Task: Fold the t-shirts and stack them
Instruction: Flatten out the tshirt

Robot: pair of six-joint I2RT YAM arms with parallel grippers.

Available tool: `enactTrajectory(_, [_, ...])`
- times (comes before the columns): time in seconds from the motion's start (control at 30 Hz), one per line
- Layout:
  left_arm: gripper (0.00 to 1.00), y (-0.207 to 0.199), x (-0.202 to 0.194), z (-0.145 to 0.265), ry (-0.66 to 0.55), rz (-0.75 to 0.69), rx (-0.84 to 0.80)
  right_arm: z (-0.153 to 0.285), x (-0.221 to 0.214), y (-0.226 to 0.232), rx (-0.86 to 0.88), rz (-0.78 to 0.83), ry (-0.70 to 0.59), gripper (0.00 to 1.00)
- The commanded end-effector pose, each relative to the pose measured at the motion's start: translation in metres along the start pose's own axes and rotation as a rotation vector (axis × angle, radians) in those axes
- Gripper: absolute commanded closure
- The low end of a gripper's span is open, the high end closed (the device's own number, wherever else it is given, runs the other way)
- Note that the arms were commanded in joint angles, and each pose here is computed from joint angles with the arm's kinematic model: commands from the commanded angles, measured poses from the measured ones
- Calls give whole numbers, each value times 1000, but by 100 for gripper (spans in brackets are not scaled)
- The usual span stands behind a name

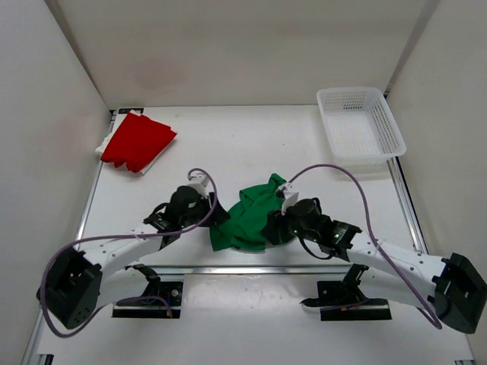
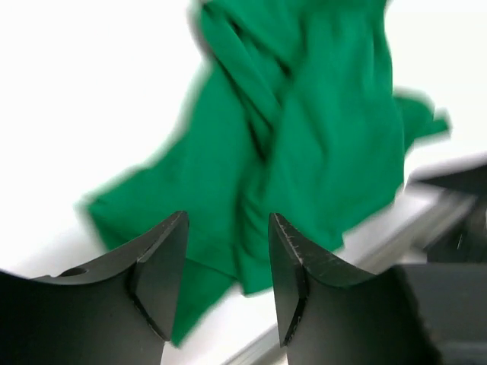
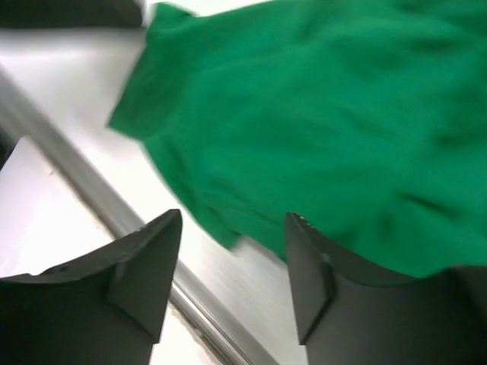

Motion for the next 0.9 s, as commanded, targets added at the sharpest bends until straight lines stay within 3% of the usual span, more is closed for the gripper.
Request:
enactTrajectory(0.0, [43, 20, 16, 16, -78, 62, 8, -15, 16, 32, 91, 124, -37, 44])
enactTrajectory(0.13, [43, 45, 15, 27, -54, 88, 54, -42, 12, 50, 102, 266, 20, 38])
enactTrajectory(0.33, [44, 48, 4, 35, -60, 84, 58, -75, -9, 41, -31, 383, 139, 39])
enactTrajectory(0.4, [44, 45, 2, 36, -55, 71, 55, -78, -6, 44, -27, 398, 134, 48])
enactTrajectory(0.47, [44, 34, -1, 36, -41, 34, 24, -80, 2, 42, -69, 384, 106, 73])
enactTrajectory(0.5, [44, 30, -4, 35, -30, 23, 22, -79, 3, 36, -95, 385, 113, 78])
enactTrajectory(0.57, [44, 23, -8, 36, -17, -23, 17, -75, 13, 33, -115, 347, 84, 100])
enactTrajectory(0.77, [42, -2, -8, 35, -45, -145, -3, -46, 60, 3, -103, 185, -68, 100])
enactTrajectory(0.83, [41, -3, -8, 33, -30, -131, -19, -39, 57, 10, -52, 203, -75, 93])
enactTrajectory(0.87, [42, -1, -7, 32, -27, -113, -25, -38, 48, 15, -12, 212, -37, 80])
Point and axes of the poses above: each gripper's point midway between its finger pads, its own z axis back along the fingers, its own y axis along the line the jaws close on, x = y × z, the point moved 2 cm from there along z, back along the fingers, and after that the axes turned 5 degrees about -z, right-handed, at the moved point
